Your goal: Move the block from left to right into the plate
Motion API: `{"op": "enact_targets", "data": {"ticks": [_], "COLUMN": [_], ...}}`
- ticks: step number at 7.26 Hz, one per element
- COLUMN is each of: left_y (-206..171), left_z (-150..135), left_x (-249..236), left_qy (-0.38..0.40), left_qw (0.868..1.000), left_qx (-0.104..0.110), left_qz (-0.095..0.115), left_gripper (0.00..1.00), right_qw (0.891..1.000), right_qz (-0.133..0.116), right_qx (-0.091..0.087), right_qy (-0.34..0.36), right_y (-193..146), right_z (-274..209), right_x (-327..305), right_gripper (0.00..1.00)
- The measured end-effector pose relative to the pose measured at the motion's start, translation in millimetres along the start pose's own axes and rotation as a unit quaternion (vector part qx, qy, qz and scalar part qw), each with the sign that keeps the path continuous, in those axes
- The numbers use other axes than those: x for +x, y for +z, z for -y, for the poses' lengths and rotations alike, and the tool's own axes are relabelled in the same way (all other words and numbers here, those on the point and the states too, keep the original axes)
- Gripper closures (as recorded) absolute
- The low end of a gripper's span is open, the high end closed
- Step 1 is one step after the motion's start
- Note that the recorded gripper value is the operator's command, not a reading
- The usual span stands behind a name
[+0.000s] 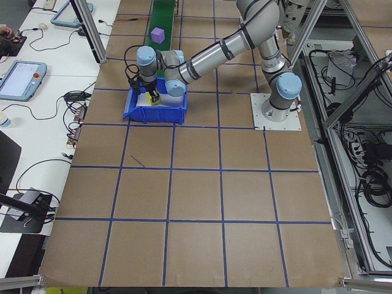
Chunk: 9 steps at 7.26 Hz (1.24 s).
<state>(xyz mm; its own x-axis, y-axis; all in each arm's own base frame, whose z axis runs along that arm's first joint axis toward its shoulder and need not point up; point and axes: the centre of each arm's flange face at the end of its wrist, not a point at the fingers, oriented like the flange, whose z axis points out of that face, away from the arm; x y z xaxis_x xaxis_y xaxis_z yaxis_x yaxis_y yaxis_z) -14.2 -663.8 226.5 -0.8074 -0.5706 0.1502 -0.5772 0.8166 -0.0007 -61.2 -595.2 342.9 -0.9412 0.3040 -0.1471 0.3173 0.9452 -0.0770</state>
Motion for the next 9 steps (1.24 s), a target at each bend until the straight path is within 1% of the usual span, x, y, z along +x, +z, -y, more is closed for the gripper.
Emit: {"op": "enact_targets", "data": {"ticks": [1, 2, 4, 5, 6, 7, 8, 9], "left_y": [-5, -22, -75, -110, -144, -165, -174, -170], "left_z": [0, 1, -2, -9, -19, -34, -56, -84], "left_x": [1, 3, 10, 14, 19, 30, 50, 77], "left_qy": [0.001, 0.004, 0.012, 0.025, 0.044, 0.063, 0.086, 0.111], "left_qw": [1.0, 1.0, 0.998, 0.995, 0.992, 0.988, 0.985, 0.983], "left_qx": [0.004, 0.017, 0.056, 0.08, 0.101, 0.113, 0.115, 0.107], "left_qz": [-0.002, -0.008, -0.028, -0.044, -0.066, -0.082, -0.091, -0.096], "left_gripper": [0.87, 0.87, 0.87, 0.87, 0.87, 0.87, 0.87, 0.87], "right_qw": [1.0, 0.999, 0.999, 0.998, 0.996, 0.995, 0.996, 0.996], "right_qz": [-0.002, -0.002, -0.001, 0.0, 0.003, 0.005, 0.006, 0.007], "right_qx": [-0.009, -0.016, -0.017, -0.017, -0.016, -0.016, -0.018, -0.022], "right_qy": [-0.016, -0.027, -0.042, -0.066, -0.089, -0.094, -0.088, -0.08], "right_y": [0, 2, 4, 5, 7, 10, 14, 20], "right_z": [8, 17, 42, 48, 51, 55, 59, 59], "right_x": [0, 1, 1, 1, 0, -2, -3, -4], "right_gripper": [0.0, 0.0, 0.0, 0.0, 0.0, 0.0, 0.0, 0.0]}}
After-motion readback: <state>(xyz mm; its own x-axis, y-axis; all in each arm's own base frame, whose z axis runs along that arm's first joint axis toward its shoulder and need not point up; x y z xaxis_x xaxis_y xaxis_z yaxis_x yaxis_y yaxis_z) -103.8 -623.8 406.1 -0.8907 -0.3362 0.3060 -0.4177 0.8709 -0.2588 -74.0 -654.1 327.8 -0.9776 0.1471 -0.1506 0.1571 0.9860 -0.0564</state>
